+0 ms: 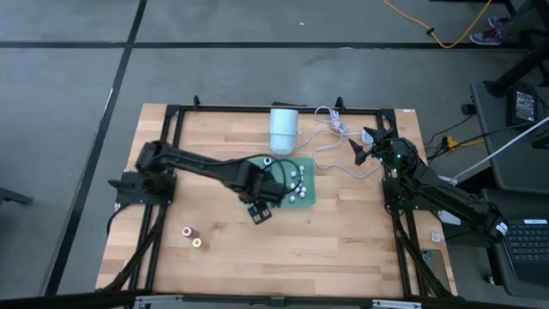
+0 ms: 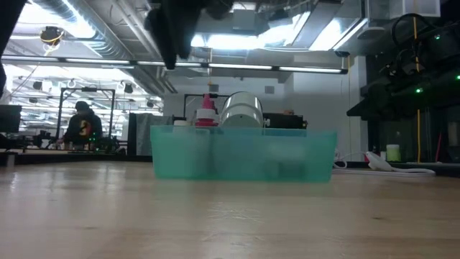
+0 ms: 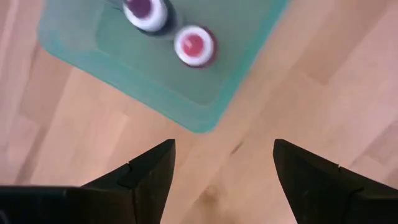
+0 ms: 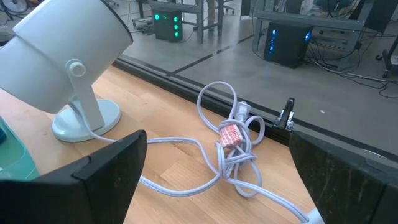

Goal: Pick & Place food coloring
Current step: Put the large orange food coloring bottle into the green bin

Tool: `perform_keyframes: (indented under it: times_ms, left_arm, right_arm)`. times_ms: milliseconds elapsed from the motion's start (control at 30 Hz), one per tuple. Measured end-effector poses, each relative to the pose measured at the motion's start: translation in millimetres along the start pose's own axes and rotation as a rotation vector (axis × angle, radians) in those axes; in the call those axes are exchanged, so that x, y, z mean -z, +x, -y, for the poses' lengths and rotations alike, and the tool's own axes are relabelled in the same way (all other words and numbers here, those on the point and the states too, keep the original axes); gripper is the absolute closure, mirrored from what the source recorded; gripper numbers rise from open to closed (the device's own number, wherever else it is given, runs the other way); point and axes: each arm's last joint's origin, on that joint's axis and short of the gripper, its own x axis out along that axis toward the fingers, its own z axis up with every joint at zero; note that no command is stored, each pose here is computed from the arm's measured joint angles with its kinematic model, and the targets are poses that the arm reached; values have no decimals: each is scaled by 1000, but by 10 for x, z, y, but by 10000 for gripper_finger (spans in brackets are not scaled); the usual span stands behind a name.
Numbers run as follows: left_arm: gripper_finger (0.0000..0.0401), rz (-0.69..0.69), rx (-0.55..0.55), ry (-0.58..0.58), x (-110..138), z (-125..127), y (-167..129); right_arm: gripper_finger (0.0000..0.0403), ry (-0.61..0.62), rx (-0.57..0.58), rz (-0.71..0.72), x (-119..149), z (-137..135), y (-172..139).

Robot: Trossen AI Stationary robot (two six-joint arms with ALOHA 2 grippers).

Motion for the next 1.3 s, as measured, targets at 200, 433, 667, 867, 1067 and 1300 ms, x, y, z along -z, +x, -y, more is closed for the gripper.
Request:
perform_keyframes:
  times_ms: [200, 433, 667, 867, 1067, 1300]
  left_arm:
    - [138, -3, 21, -70, 382, -70, -6]
    - [138, -57, 2, -186, 889, -214, 24]
    - [138, -104, -14, -299, 1355, -265, 127]
    - [139, -136, -34, -376, 1663, -257, 223]
    - [139, -138, -62, -439, 1882, -261, 283]
    - [139, -169, -46, -481, 2028, -226, 421]
  right_arm:
    - [10, 0, 0, -1, 0, 0, 0]
    - [10, 0, 0, -1, 1, 0, 0]
    - [10, 0, 0, 0, 0, 0, 0]
    - [10, 0, 0, -1, 1, 0, 0]
    - [10, 0, 0, -1, 1, 0, 0]
    - [10, 0, 0, -1, 1, 0, 0]
